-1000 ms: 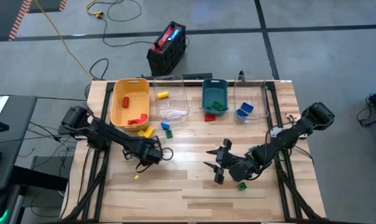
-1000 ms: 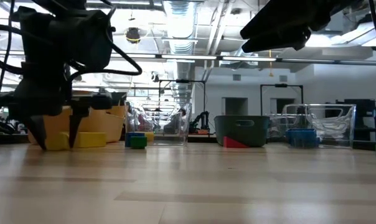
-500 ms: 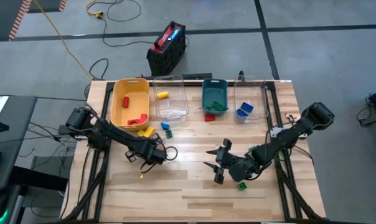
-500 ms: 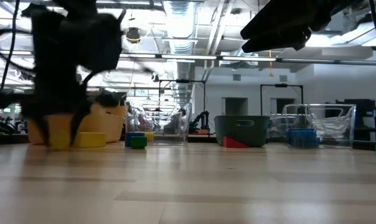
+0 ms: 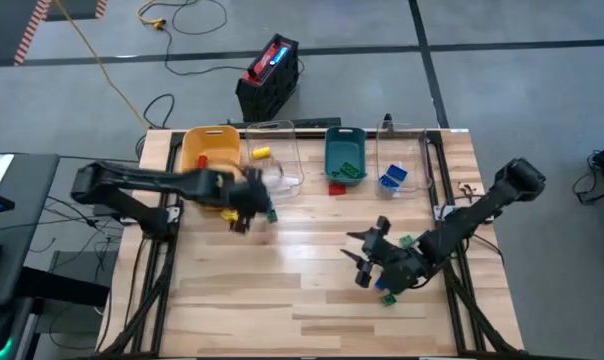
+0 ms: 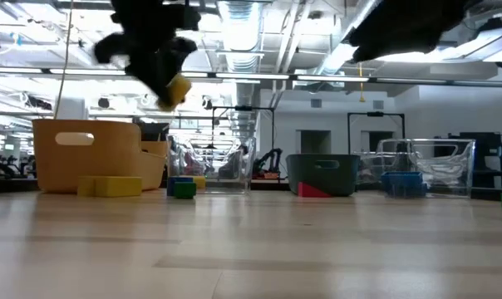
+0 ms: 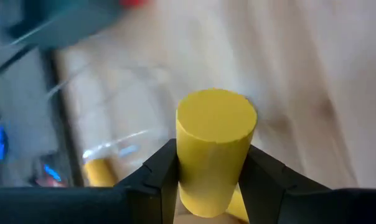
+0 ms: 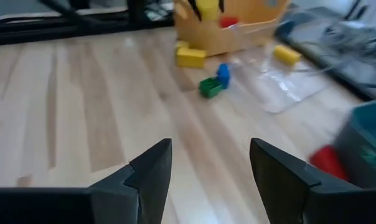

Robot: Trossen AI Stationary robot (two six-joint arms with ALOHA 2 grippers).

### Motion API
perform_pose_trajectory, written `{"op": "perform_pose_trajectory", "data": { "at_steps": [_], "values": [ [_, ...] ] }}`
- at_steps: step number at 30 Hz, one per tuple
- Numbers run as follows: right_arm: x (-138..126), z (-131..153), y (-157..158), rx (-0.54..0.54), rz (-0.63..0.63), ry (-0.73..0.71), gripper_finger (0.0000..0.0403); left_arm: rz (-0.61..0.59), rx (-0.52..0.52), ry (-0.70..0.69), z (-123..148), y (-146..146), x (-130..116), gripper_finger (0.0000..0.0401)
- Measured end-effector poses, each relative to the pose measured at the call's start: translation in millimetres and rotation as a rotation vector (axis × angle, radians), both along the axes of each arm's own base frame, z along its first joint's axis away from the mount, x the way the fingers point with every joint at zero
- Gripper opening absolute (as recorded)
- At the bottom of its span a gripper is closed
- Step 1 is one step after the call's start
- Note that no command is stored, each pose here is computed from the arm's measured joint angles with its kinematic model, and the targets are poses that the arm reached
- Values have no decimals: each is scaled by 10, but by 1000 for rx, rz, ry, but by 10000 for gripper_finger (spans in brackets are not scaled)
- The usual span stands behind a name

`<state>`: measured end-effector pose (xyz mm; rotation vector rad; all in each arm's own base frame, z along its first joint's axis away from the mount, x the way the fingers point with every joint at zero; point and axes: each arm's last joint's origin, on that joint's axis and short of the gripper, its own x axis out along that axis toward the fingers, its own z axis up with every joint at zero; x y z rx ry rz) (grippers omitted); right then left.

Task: Sort blocks
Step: Put the yellow block into the left transparent bin

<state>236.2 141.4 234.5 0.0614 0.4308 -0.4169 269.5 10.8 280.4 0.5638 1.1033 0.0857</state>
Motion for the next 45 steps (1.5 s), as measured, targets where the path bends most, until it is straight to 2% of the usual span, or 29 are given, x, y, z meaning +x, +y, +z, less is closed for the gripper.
{"op": "perform_pose_trajectory", "data": {
  "at_steps": [2, 4, 9, 14, 20, 22, 27, 30, 34, 39, 42, 45],
  "values": [
    [-87, 39, -3, -9, -40, -19, 230, 109, -54, -82, 89, 214, -41, 124],
    [-175, 82, -30, -11, -69, -26, 230, 192, -119, -109, 119, 400, -65, 124],
    [-286, 233, -188, 2, -102, -37, 230, 313, -202, -124, 80, 774, 79, 124],
    [-273, 232, -240, -29, -111, -16, 230, 401, -273, -56, -171, 1134, 334, 124],
    [-300, 156, -212, -48, -98, 40, 230, 528, -349, 111, -610, 1459, 455, 124],
    [-324, 145, -201, -42, -99, 46, 230, 535, -371, 135, -685, 1482, 485, 147],
    [-358, 148, -176, -33, -90, 44, 230, 504, -376, 156, -686, 1445, 507, 272],
    [-362, 151, -166, -30, -86, 40, 230, 492, -355, 146, -563, 1423, 523, 306],
    [-362, 151, -166, -24, -90, 37, 230, 407, -304, 35, -199, 1275, 559, 303],
    [-364, 151, -163, -3, -99, 26, 230, 248, -174, -117, 296, 844, 485, 272],
    [-370, 114, -151, 0, -99, 15, 230, 162, -166, -146, 466, 491, 411, 258],
    [-373, 35, -135, 8, -102, -3, 230, 95, -122, -125, 445, 80, 352, 252]
  ]
}}
